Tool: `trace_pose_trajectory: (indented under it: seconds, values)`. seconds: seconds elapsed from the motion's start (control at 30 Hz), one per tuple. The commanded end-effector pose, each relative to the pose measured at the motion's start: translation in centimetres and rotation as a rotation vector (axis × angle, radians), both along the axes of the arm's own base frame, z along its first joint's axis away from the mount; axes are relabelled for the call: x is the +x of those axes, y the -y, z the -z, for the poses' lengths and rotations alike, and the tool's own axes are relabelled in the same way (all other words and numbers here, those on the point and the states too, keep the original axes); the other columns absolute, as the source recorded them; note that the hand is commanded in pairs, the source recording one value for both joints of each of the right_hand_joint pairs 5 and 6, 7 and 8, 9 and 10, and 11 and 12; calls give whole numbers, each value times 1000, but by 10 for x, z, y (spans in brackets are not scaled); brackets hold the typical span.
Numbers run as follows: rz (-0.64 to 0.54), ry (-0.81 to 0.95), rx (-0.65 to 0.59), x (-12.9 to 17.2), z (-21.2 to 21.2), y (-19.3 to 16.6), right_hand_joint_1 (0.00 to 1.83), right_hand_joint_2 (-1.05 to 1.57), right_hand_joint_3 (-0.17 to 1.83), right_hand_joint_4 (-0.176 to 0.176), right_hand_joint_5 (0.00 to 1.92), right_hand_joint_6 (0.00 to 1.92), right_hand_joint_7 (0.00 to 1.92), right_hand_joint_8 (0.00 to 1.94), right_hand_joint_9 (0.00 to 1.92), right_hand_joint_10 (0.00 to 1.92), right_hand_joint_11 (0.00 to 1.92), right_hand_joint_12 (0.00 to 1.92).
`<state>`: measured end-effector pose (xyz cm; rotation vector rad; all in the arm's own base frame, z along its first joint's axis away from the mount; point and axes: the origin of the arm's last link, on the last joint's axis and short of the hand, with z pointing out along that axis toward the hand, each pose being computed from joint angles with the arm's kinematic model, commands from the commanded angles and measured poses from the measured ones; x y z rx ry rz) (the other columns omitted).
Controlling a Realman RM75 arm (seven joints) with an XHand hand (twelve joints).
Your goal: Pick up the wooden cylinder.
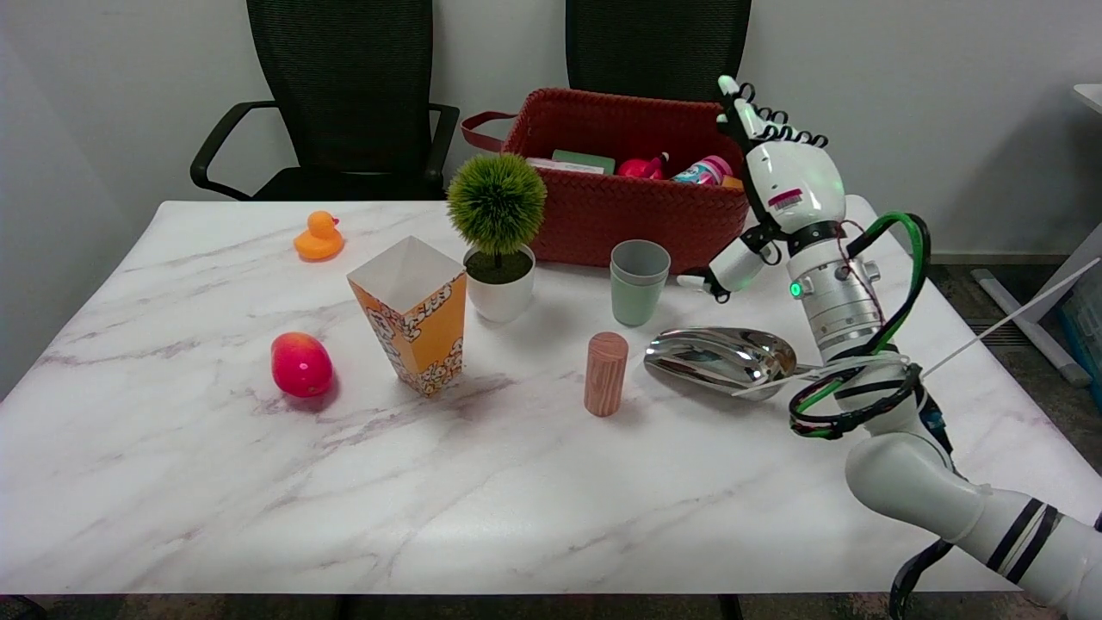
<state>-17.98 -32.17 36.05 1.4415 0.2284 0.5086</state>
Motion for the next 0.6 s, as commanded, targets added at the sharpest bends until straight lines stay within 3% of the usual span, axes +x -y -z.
trace_pose_trajectory:
  seconds: [0.03,0.43,0.6]
  values:
    - [-128,112,8,13,20,-19,1181,-320,854,0,70,70,343,343,361,361,341,341]
    - [-204,287,17,18,39,-37,1165,-372,790,0,76,76,249,249,309,309,271,271]
    - [-211,394,31,19,51,-43,1150,-387,570,0,51,51,216,216,279,279,213,213]
